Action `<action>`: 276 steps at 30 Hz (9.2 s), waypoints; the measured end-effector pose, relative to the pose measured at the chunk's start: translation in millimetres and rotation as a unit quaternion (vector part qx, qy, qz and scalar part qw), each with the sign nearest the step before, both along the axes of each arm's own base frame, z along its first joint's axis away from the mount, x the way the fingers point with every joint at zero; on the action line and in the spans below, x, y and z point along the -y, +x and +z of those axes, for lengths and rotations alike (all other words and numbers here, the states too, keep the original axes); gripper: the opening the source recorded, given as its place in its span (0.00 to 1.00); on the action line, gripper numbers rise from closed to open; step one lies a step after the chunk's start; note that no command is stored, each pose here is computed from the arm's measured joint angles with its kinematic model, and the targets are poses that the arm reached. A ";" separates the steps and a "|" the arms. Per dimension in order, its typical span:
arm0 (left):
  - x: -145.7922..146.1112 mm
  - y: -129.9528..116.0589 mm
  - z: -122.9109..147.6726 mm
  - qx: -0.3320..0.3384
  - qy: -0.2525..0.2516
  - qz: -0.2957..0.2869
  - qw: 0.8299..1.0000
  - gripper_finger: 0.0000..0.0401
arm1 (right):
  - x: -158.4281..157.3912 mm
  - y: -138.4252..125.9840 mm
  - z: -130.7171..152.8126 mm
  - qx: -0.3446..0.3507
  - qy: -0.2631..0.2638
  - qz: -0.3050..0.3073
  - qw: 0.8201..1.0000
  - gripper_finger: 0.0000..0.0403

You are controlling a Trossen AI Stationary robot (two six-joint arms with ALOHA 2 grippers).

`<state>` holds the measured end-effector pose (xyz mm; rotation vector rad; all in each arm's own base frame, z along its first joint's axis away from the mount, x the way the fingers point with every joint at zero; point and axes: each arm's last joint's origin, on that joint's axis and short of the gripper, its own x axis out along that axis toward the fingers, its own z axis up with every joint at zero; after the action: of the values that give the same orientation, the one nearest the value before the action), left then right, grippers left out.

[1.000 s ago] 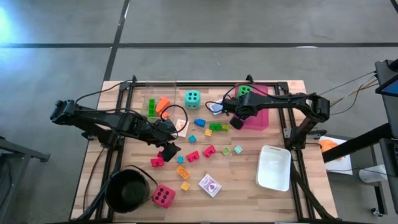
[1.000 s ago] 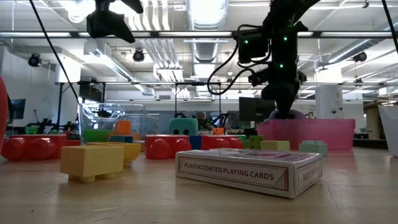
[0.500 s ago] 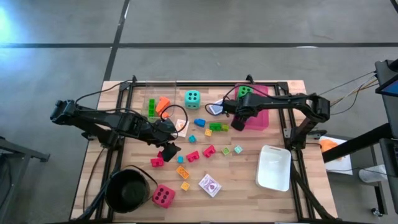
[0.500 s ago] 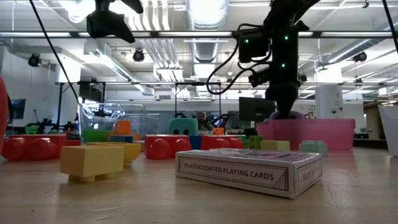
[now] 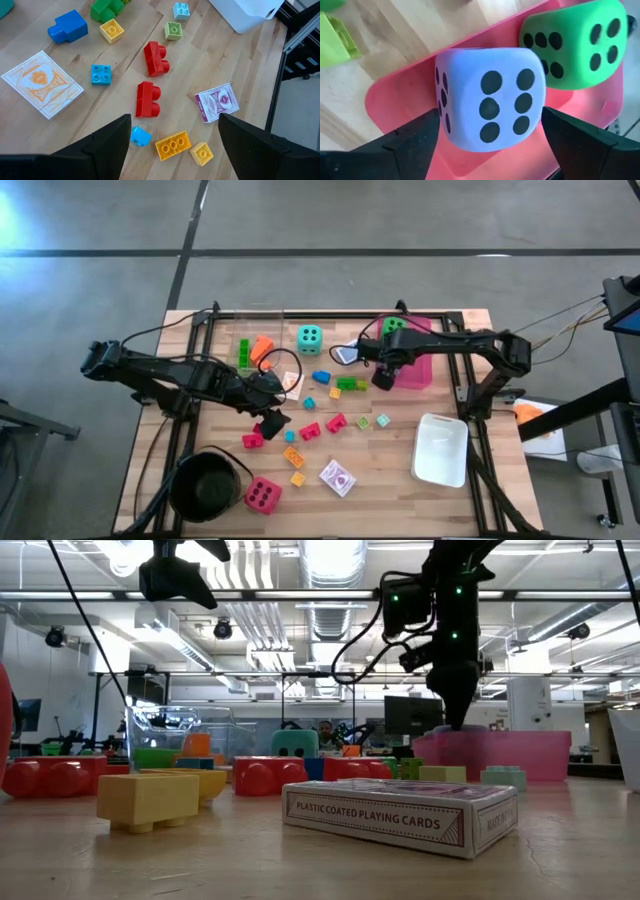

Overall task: Pick & Place Toys
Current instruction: Put the purple deck of cards into the white bin

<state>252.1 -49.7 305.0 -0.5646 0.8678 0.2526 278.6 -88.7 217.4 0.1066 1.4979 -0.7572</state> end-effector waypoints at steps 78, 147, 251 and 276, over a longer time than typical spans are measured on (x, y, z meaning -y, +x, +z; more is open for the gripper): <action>52.7 -57.9 38.2 0.105 0.073 -0.221 0.967 0.76 | -317.2 89.6 -48.8 0.303 0.152 0.042 0.940 0.86; 54.9 -60.2 36.6 0.094 0.066 -0.241 0.964 0.76 | -327.4 109.5 -78.1 0.202 0.057 0.009 0.978 0.56; 55.2 -60.3 36.4 0.090 0.044 -0.226 0.969 0.76 | -304.3 106.0 -81.3 0.164 0.116 0.027 0.979 0.71; 55.1 -60.3 36.5 0.089 0.042 -0.224 0.970 0.76 | -294.7 90.1 -49.9 0.166 0.110 0.007 0.980 0.70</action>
<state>191.8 -104.8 341.5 -0.2957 0.7824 -0.1706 368.7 206.1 167.5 0.3710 1.2562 -0.5290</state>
